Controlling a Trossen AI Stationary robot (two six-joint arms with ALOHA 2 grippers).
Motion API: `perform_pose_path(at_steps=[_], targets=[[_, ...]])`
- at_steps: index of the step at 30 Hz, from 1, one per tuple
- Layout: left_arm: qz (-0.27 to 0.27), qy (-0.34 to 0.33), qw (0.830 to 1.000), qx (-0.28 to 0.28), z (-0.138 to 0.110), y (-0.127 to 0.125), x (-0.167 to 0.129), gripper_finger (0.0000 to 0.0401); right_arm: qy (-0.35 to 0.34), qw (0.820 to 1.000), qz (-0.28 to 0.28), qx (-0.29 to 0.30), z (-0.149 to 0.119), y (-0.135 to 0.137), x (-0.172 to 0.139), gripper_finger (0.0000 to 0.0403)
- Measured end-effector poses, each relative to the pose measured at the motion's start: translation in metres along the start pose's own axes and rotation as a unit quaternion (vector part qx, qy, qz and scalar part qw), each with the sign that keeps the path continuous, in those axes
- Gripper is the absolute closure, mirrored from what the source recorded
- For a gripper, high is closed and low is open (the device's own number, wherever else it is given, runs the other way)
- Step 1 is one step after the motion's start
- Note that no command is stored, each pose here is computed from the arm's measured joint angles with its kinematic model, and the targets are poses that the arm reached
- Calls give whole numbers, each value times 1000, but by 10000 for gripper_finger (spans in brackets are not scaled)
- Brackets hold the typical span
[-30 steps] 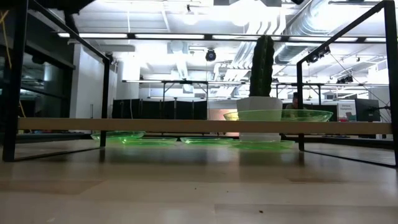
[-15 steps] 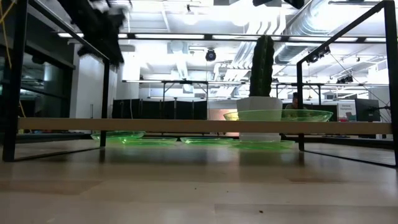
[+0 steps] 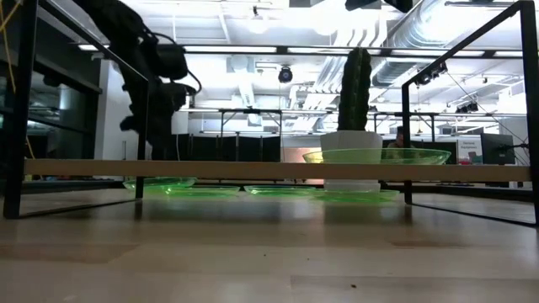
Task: Place and stack plates onto a shelf
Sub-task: Put the green transparent plate on the shelf
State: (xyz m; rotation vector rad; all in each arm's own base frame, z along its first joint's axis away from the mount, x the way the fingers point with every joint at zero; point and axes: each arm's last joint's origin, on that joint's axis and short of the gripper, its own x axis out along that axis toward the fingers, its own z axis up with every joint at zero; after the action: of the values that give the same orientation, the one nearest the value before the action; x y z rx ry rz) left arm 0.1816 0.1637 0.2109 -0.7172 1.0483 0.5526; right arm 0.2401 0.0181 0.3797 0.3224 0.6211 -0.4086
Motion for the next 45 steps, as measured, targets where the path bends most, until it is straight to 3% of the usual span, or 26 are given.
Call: perform_pose_path(at_steps=[7,10,13,21,26,34,38,45], targets=[[9,-23,1000,-6,-12,-2,13,254,-1,1000,0,12,0,0,0,403],[42,-23,999,7,-19,-2,18,254,-1,1000,0,12,0,0,0,403],[65,-22,997,41,-22,-2,21,254,-2,1000,-2,13,0,0,0,403],[65,-14,988,139,-23,-8,24,254,-2,1000,-3,25,0,0,0,403],[95,2,969,227,-25,-9,24,254,-3,1000,-3,29,0,0,0,403],[100,37,940,325,-35,-5,29,254,-8,999,-12,30,1,-1,0,403],[111,63,931,342,-48,1,39,254,-8,999,-12,29,1,-1,0,403],[133,30,938,318,-52,4,48,254,-13,999,-22,25,1,-1,0,403]])
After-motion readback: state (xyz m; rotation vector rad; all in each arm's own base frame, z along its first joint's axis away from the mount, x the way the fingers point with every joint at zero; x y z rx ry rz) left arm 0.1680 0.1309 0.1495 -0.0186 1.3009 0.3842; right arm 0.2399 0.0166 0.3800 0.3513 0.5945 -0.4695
